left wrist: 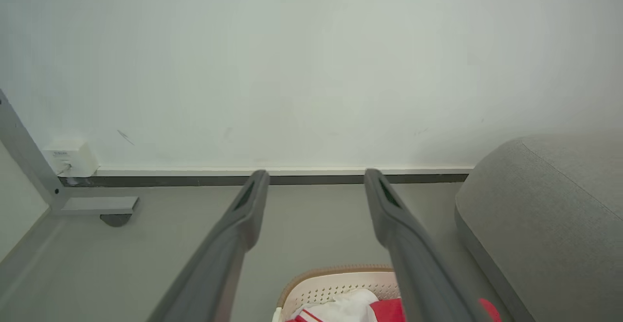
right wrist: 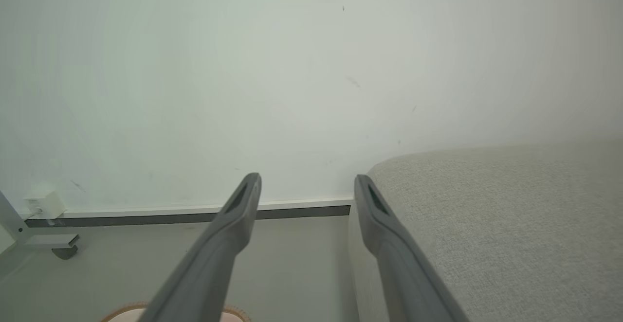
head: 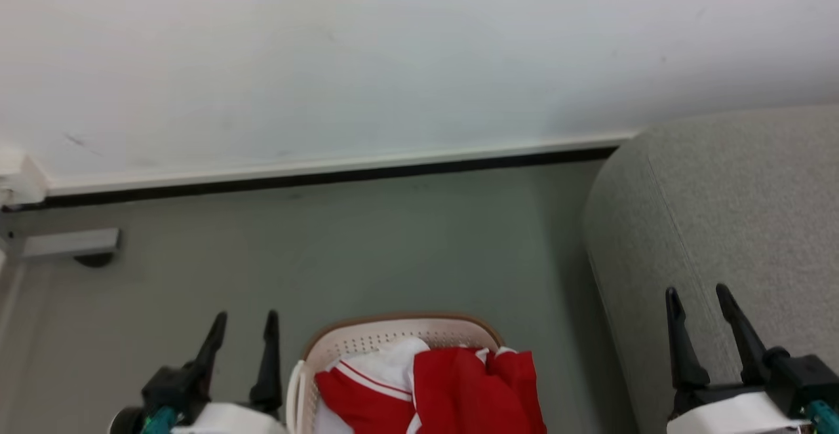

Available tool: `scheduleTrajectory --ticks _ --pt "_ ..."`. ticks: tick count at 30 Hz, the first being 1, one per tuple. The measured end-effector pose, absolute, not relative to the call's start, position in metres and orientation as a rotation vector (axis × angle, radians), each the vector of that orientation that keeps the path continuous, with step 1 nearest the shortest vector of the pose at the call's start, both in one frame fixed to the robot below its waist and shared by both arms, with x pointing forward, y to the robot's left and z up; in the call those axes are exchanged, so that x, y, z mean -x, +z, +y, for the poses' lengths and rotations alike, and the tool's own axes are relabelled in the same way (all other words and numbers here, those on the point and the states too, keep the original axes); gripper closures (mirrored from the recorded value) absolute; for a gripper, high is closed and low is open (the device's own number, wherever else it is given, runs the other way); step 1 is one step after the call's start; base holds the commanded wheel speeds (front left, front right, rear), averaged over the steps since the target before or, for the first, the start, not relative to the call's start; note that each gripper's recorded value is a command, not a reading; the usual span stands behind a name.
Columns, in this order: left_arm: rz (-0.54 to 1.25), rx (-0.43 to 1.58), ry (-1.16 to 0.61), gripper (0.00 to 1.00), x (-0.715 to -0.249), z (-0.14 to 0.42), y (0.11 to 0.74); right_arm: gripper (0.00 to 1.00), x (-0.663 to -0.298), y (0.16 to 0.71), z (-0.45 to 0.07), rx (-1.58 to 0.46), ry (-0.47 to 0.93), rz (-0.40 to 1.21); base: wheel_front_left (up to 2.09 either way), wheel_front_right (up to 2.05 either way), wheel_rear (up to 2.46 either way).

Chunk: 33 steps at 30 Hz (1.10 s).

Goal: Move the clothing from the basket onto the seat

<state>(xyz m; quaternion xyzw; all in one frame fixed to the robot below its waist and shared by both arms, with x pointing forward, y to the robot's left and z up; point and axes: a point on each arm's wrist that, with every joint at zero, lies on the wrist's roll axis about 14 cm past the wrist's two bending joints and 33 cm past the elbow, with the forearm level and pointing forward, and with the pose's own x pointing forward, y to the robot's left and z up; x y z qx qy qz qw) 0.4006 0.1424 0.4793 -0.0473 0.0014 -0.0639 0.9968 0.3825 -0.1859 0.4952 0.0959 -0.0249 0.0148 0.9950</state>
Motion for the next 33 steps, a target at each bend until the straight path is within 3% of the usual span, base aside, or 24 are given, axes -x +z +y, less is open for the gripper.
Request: scheduleTrajectory --ticks 11,17,28,33 --pt "0.116 0.018 -0.513 0.00 -0.466 0.023 0.429 0.00 -0.431 0.485 -0.198 -0.162 0.008 -0.042 0.00 0.00 0.00" --pt "0.302 -0.034 -0.701 0.00 -0.482 -0.032 0.362 0.00 -0.463 0.457 -0.194 -0.158 0.028 0.005 0.00 0.00 0.00" --pt "0.769 -0.146 -0.823 0.00 -0.455 -0.040 0.210 0.00 -0.497 0.383 -0.190 -0.113 0.051 0.129 0.00 0.00 0.00" --pt "0.848 -0.130 -0.802 0.00 -0.456 -0.031 0.180 0.00 -0.499 0.353 -0.185 -0.090 0.068 0.188 0.00 0.00 0.00"
